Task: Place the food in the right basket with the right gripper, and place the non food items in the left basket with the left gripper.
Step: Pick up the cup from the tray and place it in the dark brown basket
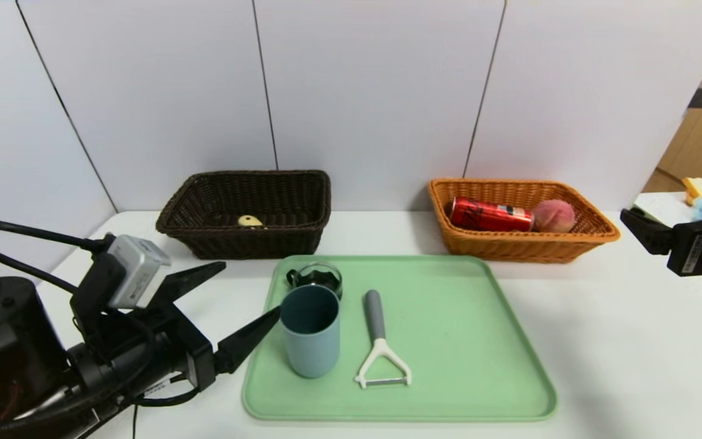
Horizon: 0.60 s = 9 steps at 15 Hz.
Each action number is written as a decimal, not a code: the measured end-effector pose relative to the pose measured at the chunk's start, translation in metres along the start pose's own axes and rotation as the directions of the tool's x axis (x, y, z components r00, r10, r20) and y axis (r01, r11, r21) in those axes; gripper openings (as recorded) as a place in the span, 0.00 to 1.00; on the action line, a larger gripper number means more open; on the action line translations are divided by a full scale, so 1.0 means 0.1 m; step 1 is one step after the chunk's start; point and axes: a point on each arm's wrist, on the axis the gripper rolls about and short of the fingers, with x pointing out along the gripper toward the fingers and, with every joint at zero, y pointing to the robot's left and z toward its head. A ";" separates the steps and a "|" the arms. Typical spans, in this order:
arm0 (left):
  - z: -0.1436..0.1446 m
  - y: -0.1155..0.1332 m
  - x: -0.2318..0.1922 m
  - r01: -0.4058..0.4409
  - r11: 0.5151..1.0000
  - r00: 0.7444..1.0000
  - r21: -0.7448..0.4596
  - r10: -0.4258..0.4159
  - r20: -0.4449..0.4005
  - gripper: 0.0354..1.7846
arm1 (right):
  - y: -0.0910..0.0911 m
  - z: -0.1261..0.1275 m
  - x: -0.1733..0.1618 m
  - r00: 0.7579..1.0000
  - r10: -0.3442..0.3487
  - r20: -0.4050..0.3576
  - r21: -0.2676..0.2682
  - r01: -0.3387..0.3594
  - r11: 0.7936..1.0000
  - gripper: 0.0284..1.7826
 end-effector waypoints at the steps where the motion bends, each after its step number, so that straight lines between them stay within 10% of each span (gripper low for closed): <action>1: -0.05 -0.02 0.01 0.010 1.000 1.000 0.009 -0.010 0.006 0.94 | 0.00 -0.03 -0.01 1.000 0.000 -0.010 -0.001 0.000 1.000 0.95; 9: -0.40 -0.16 0.18 0.072 0.997 0.996 0.003 -0.071 -0.051 0.94 | 0.01 -0.10 -0.03 0.999 0.014 -0.030 -0.004 -0.014 1.000 0.95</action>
